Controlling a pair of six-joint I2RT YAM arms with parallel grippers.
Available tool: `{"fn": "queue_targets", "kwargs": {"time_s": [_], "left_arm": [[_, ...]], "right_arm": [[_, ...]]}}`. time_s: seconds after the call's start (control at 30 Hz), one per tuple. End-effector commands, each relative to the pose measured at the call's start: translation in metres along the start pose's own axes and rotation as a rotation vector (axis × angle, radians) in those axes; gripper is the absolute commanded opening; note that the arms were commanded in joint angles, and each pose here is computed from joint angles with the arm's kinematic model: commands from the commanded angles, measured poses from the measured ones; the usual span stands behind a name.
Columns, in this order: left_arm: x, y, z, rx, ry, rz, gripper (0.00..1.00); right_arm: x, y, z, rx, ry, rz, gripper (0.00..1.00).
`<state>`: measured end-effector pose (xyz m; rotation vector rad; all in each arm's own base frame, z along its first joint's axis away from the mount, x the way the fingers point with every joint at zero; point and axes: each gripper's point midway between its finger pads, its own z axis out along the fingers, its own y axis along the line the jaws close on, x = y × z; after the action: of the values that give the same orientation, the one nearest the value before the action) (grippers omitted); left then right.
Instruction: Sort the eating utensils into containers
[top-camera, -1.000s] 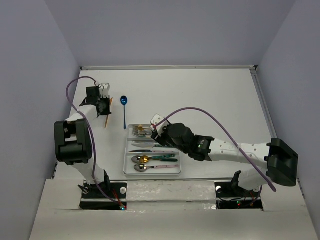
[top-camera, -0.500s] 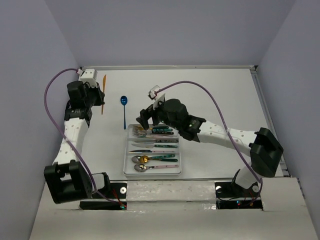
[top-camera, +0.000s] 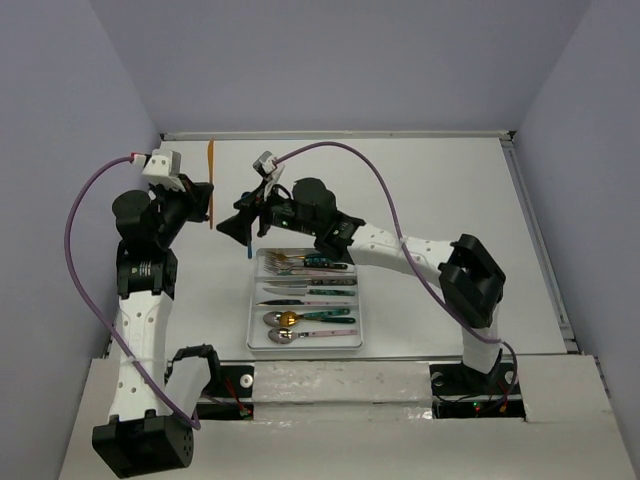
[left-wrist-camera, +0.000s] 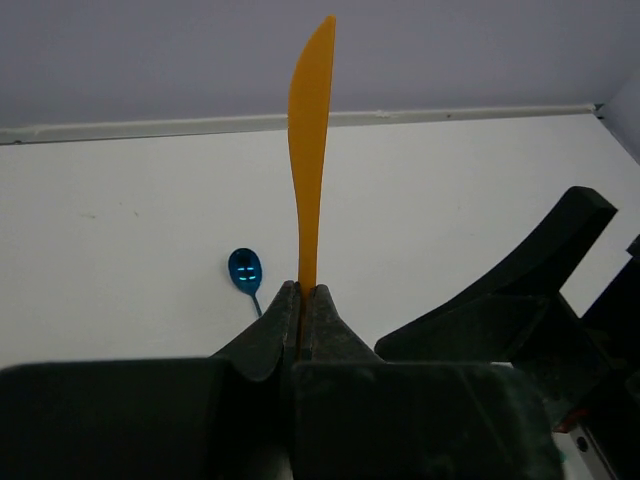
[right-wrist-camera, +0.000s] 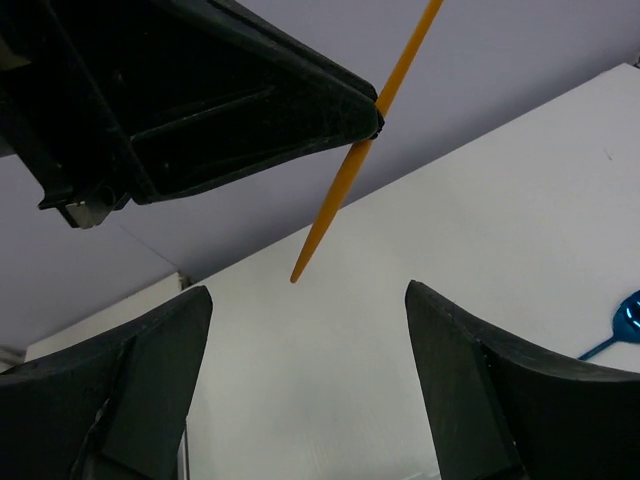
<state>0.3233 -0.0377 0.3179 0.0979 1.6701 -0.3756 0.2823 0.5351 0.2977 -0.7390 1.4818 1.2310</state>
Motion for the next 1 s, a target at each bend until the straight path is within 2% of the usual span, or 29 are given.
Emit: {"fn": "queue_targets", "kwargs": {"time_s": [0.0,0.3,0.47,0.6,0.63,0.7,0.73,0.83,0.87,0.9,0.93,0.97], "left_arm": [[-0.013,-0.020,-0.006,0.085,-0.063,-0.028,0.00],[-0.004,-0.028,-0.009,0.128,-0.061,-0.069,0.00],[-0.007,-0.035,-0.014,0.154,-0.078,-0.077,0.00],[-0.003,-0.038,-0.015,0.167,-0.070,-0.093,0.00],[-0.002,-0.038,-0.015,0.167,-0.068,-0.093,0.00],[0.000,-0.037,-0.015,0.166,-0.064,-0.089,0.00],[0.000,-0.037,-0.015,0.160,-0.061,-0.087,0.00],[0.002,-0.032,-0.017,0.131,-0.053,-0.062,0.00],[0.002,-0.030,-0.017,0.121,-0.050,-0.049,0.15],[0.001,-0.029,-0.019,0.113,-0.050,-0.032,0.40],[0.002,-0.022,-0.020,0.078,-0.042,-0.005,0.88],[0.002,-0.019,-0.020,0.057,-0.040,0.009,0.99]], "right_arm": [[-0.045,0.025,0.011,-0.097,-0.139,0.020,0.82],[-0.039,0.017,0.034,-0.088,-0.132,0.048,0.73],[-0.032,0.009,0.042,-0.063,-0.124,0.051,0.64],[-0.031,0.005,0.043,-0.047,-0.129,0.054,0.40],[-0.031,0.004,0.044,-0.042,-0.131,0.056,0.24],[-0.031,0.001,0.043,-0.024,-0.134,0.054,0.04],[-0.035,0.000,0.041,-0.011,-0.142,0.053,0.00],[-0.031,-0.010,0.032,0.049,-0.120,-0.003,0.00],[-0.029,-0.014,0.028,0.068,-0.108,-0.031,0.00],[-0.012,-0.025,0.020,0.108,-0.050,-0.108,0.00],[-0.018,-0.025,0.012,0.124,-0.036,-0.156,0.00],[-0.010,-0.032,0.005,0.157,0.005,-0.191,0.00]]}}
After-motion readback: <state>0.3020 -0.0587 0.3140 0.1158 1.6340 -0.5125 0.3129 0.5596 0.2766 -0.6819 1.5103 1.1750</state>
